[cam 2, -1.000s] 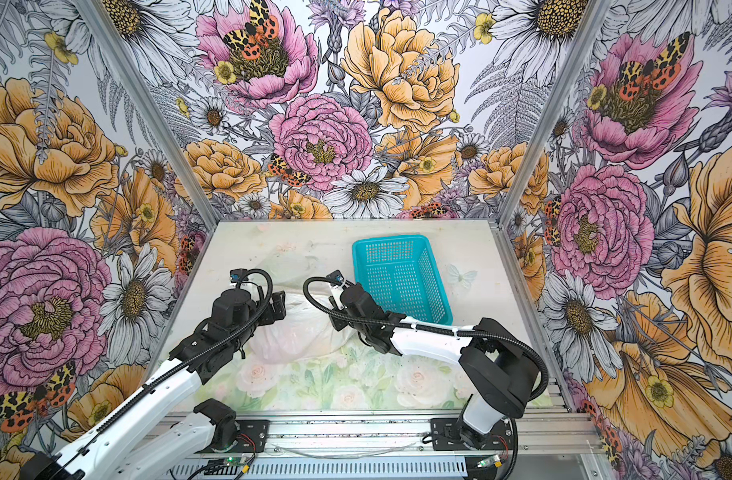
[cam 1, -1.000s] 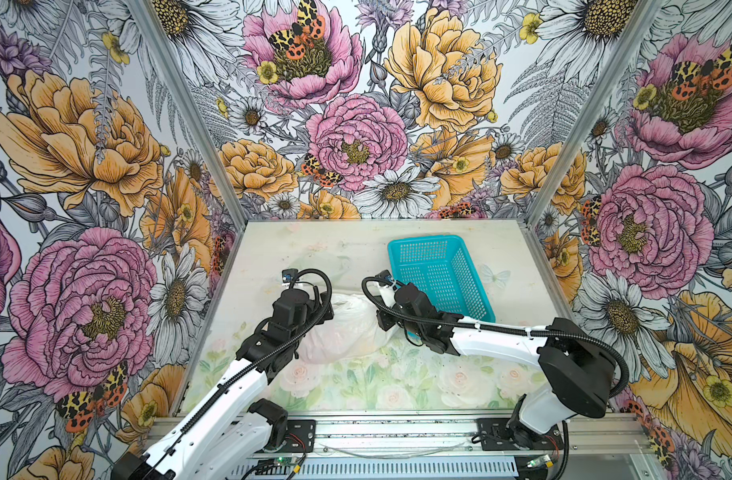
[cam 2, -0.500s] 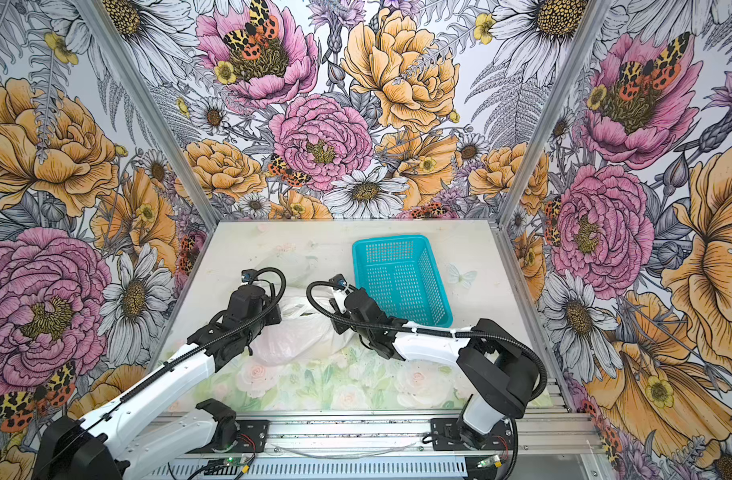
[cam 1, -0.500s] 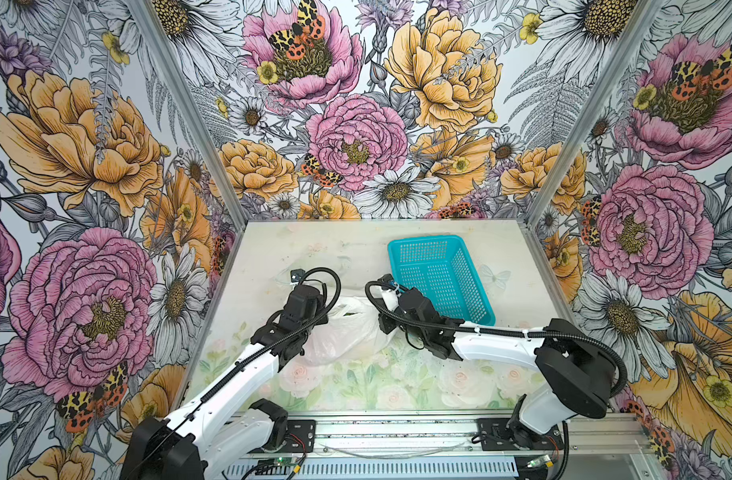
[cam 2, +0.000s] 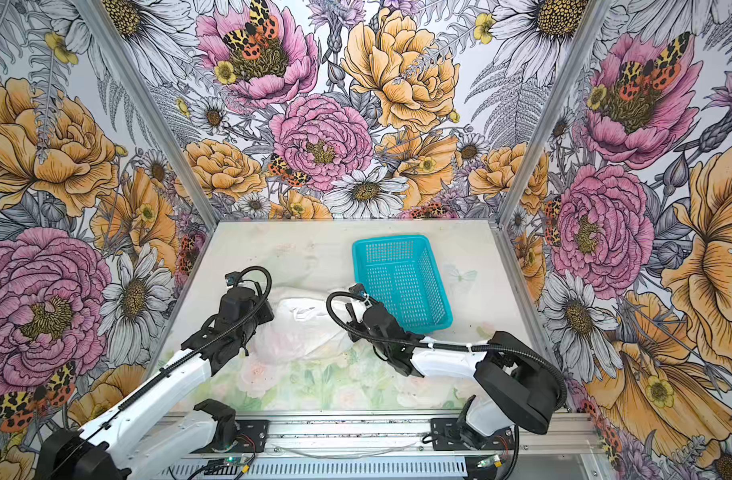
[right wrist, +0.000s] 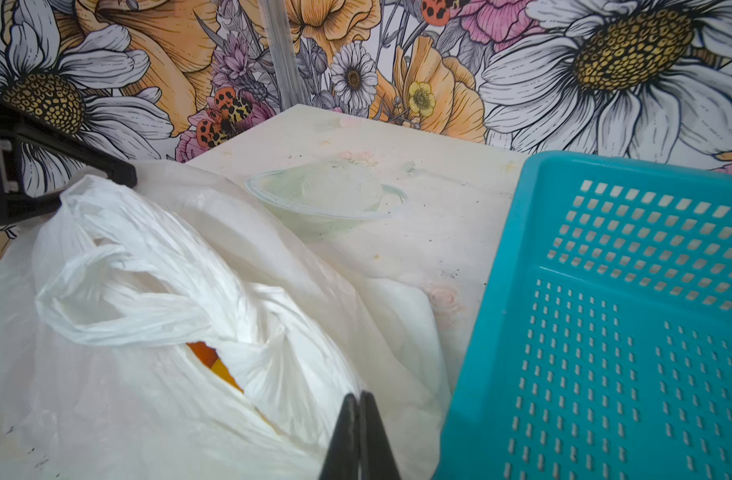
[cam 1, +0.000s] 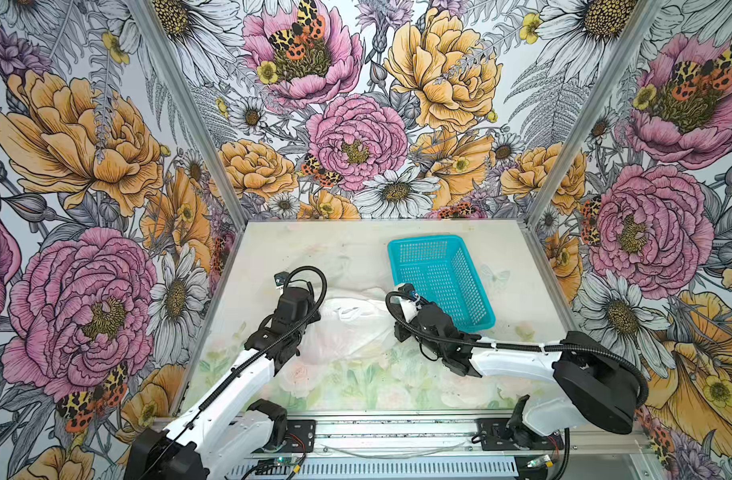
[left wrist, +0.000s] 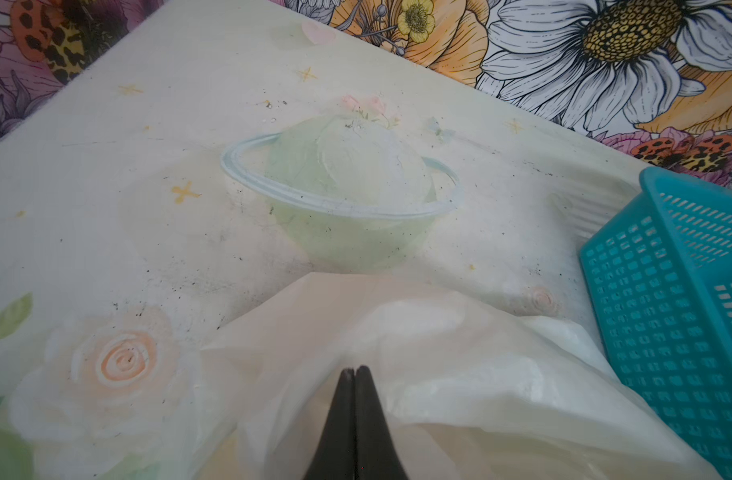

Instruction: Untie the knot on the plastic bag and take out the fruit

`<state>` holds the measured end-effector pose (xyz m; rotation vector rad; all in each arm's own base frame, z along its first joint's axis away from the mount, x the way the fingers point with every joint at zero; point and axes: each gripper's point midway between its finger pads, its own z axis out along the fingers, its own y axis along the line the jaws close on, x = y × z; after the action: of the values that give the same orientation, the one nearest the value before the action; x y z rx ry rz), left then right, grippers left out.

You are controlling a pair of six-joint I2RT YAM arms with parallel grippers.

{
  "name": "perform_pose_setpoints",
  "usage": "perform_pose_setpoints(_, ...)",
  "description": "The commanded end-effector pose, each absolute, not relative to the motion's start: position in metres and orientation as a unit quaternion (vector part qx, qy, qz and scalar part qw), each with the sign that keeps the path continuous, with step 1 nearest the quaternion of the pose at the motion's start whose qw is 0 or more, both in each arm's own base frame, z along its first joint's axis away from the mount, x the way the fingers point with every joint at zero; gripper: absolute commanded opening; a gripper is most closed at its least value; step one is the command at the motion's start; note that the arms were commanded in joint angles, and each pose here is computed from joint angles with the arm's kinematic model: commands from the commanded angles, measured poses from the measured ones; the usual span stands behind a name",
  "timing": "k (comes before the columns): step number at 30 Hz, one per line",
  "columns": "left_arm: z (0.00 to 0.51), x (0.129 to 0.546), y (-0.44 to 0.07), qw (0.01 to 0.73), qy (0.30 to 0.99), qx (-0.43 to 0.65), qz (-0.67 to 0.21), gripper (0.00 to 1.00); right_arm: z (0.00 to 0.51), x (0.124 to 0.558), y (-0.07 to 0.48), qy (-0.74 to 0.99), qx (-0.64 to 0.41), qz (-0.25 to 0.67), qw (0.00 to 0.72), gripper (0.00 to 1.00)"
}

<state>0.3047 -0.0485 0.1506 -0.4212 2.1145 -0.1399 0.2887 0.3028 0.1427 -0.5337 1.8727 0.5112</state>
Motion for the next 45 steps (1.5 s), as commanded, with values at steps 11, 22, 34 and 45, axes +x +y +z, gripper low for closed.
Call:
perform_pose_setpoints(11, 0.158, 0.291, -0.027, 0.5, 0.829, -0.23, -0.098, 0.0, 0.166, 0.29, 0.267, 0.763, -0.147, 0.216, 0.591, 0.0)
perform_pose_setpoints(22, 0.164, 0.283, -0.02, 0.514, 0.816, -0.24, -0.111, 0.0, 0.165, 0.289, 0.24, 0.754, -0.082, 0.227, 0.612, 0.02)
perform_pose_setpoints(34, 0.174, 0.29, -0.035, 0.519, 0.821, -0.198, -0.134, 0.0, 0.181, 0.277, 0.249, 0.736, -0.12, 0.258, 0.615, 0.21)
perform_pose_setpoints(45, 0.205, 0.287, -0.087, 0.544, 0.824, -0.079, -0.136, 0.81, 0.18, 0.292, 0.273, 0.771, -0.188, 0.202, 0.573, 0.63)
